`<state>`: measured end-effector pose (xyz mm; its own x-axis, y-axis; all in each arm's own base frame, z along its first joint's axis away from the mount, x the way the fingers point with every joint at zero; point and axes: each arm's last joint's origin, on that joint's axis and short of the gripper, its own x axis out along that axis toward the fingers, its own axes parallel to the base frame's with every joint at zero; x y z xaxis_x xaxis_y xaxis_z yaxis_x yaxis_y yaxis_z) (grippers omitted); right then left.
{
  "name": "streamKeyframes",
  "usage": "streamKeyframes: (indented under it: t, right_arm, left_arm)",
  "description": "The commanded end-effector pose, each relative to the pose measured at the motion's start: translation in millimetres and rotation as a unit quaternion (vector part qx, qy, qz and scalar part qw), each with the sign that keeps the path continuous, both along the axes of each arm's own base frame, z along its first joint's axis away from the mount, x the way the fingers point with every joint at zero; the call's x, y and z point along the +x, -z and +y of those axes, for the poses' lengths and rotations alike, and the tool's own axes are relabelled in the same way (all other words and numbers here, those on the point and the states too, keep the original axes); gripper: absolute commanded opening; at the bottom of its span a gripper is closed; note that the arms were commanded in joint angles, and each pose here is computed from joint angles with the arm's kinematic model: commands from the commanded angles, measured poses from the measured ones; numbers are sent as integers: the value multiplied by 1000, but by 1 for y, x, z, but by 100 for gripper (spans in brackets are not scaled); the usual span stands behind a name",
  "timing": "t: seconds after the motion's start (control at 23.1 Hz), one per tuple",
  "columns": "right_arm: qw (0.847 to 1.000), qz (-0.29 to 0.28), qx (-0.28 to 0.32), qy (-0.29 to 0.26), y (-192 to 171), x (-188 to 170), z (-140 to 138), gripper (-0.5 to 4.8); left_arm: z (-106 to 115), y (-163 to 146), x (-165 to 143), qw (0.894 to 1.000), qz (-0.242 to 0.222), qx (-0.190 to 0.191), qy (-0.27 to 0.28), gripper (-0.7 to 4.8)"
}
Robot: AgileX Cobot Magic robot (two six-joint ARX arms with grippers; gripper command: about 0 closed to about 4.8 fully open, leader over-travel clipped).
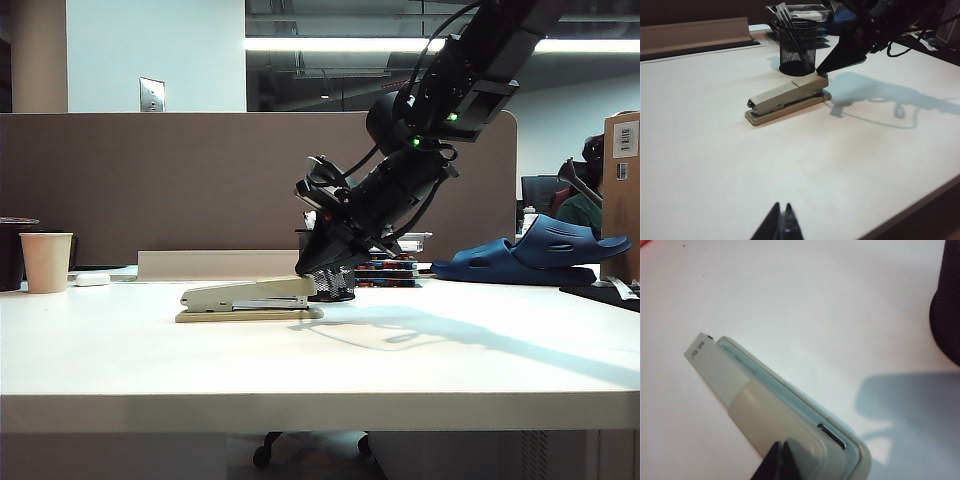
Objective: Press the stapler down.
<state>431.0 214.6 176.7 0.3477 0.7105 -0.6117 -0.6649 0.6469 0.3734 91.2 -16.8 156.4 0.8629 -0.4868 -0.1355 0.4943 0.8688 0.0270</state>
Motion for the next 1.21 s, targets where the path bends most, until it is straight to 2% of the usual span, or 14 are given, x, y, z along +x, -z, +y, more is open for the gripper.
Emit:
streamKeyframes:
  t: [0.04,0.61,1.21]
  right_arm:
    - [999,31,-27,11,11,-3,-2,-9]
    - [998,57,-39,10,27,-4,-2,-9]
    - [997,68,-46,11,28,-5,-3,-9]
  left_arm:
    - [0,-2,0,1000,-6,0,0,-6]
    - [0,-2,0,1000,-6,0,0,-6]
    - [0,-2,0,1000,-6,0,0,-6]
